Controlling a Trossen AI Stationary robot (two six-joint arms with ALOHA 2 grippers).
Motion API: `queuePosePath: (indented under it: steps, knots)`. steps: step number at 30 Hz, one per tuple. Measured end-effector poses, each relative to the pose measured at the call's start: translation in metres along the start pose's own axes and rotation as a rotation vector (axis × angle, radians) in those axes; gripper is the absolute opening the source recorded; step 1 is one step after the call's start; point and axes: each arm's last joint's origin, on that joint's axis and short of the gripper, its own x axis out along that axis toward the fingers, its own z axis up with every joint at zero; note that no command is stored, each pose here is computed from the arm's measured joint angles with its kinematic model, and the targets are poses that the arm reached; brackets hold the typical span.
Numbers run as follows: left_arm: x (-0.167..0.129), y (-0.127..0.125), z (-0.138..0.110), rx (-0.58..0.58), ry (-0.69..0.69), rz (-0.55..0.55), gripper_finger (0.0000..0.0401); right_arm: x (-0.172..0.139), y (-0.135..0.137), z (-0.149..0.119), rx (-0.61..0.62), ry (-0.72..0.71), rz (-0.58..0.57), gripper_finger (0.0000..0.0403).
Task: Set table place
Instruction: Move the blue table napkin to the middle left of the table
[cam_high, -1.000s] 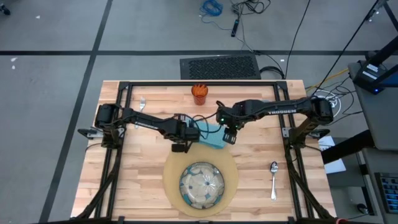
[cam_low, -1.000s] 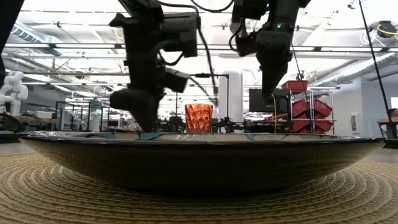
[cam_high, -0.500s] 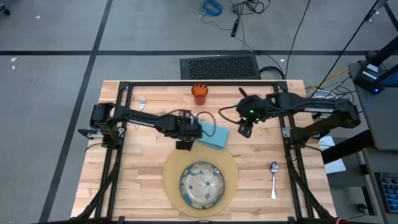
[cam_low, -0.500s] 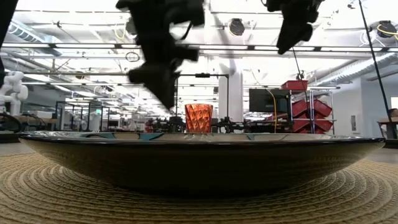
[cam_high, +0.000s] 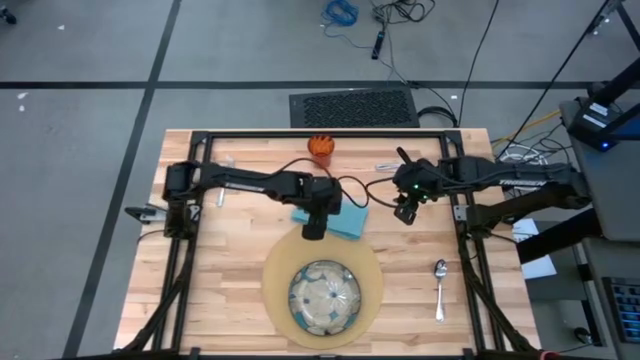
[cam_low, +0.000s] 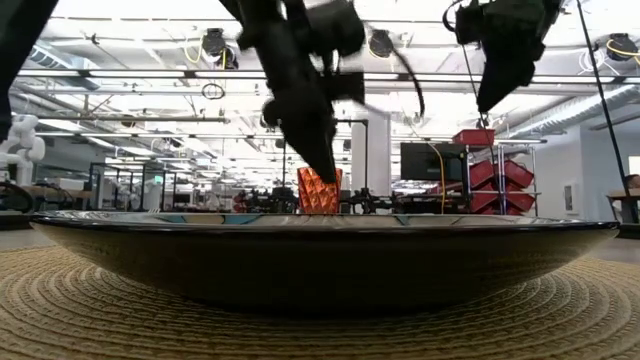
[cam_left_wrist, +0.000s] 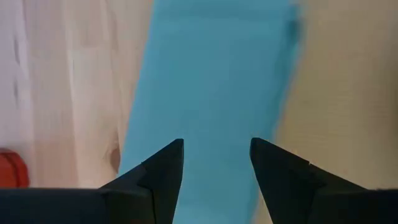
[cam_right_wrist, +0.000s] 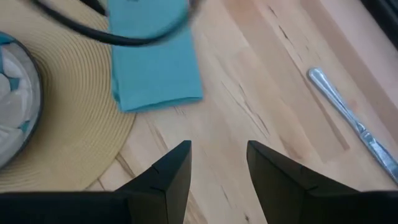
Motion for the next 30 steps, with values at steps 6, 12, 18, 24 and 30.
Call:
queuePosePath:
  steps: [6, 12, 18, 24, 30]
  knots:
    - [0.013, 0.008, 0.007, 0.004, -0.017, 0.004, 0.0176, 0.004, 0.0, -0.002, 0.011, 0.0, 0.001, 0.0146]
    - [0.031, 0.017, 0.0, -0.008, 0.034, 0.003, 0.0176, 0.003, 0.0, -0.002, 0.015, -0.006, 0.005, 0.0146]
    - [0.053, 0.021, -0.008, -0.005, 0.092, -0.004, 0.0176, 0.003, 0.0, -0.001, 0.017, -0.014, 0.01, 0.0146]
    - [0.06, 0.026, -0.017, -0.036, 0.167, 0.02, 0.0175, 0.003, 0.0, -0.001, 0.017, -0.014, 0.013, 0.0146]
    - [0.053, 0.048, -0.028, -0.185, 0.229, 0.107, 0.0175, 0.003, 0.0, -0.001, 0.021, -0.019, 0.016, 0.0146]
